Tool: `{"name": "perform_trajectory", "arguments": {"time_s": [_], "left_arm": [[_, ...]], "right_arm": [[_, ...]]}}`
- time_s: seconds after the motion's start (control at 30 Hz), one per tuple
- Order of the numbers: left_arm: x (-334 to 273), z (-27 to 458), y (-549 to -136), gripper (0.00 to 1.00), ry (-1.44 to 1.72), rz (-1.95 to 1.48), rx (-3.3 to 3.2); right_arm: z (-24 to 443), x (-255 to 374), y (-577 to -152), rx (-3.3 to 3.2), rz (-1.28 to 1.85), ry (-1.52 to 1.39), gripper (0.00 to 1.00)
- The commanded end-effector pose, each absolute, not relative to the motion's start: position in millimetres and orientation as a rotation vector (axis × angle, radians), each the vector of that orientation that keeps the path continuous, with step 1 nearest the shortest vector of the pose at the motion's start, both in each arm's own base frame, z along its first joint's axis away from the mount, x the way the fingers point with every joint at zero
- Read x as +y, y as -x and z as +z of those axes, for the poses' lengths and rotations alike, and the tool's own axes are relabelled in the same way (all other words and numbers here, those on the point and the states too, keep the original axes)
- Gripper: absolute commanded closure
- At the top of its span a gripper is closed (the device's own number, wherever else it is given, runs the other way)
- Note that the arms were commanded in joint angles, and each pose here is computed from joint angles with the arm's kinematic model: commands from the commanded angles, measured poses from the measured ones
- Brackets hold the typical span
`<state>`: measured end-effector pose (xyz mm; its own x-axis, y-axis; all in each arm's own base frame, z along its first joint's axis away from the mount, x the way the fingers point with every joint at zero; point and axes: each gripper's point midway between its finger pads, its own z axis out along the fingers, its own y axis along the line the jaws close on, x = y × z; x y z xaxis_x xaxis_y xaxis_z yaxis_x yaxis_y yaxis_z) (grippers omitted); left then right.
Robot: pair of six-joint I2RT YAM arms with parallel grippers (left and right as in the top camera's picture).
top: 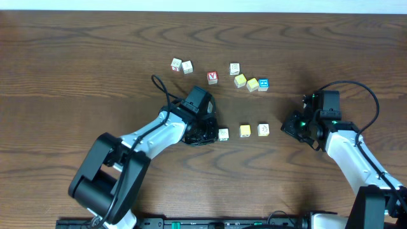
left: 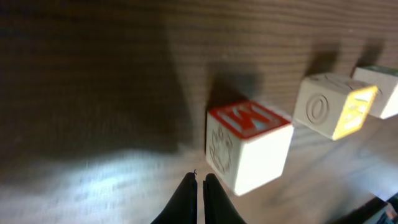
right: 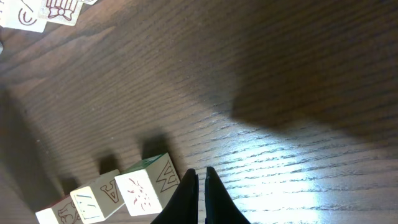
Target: Lift 3 blocks
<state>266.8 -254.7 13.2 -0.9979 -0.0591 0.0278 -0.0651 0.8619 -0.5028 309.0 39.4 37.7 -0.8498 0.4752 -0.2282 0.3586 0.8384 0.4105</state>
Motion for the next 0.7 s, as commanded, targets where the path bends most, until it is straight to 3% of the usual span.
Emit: {"name": "perform_trajectory", "arguments": {"time_s": [0.0,0.5,0.67], "left_arm": [[-249.7,-2.7,-262.3,0.93,-0.129,0.762,-3.006],[-256.7,0.9,-273.4,0.93,-0.111,0.824,-3.040],[-257.4,1.4,-274.6,0.93,-0.109,0.831,-3.043]], "right_arm": [[36.1,49.2,-305.6,2.711,0.531,-0.607,0.96],[36.4,70.5,-307.0,2.720,0.485,-0.482,0.96],[30.3,52.6,-302.6,2.735,0.339,-0.521,0.97]]}}
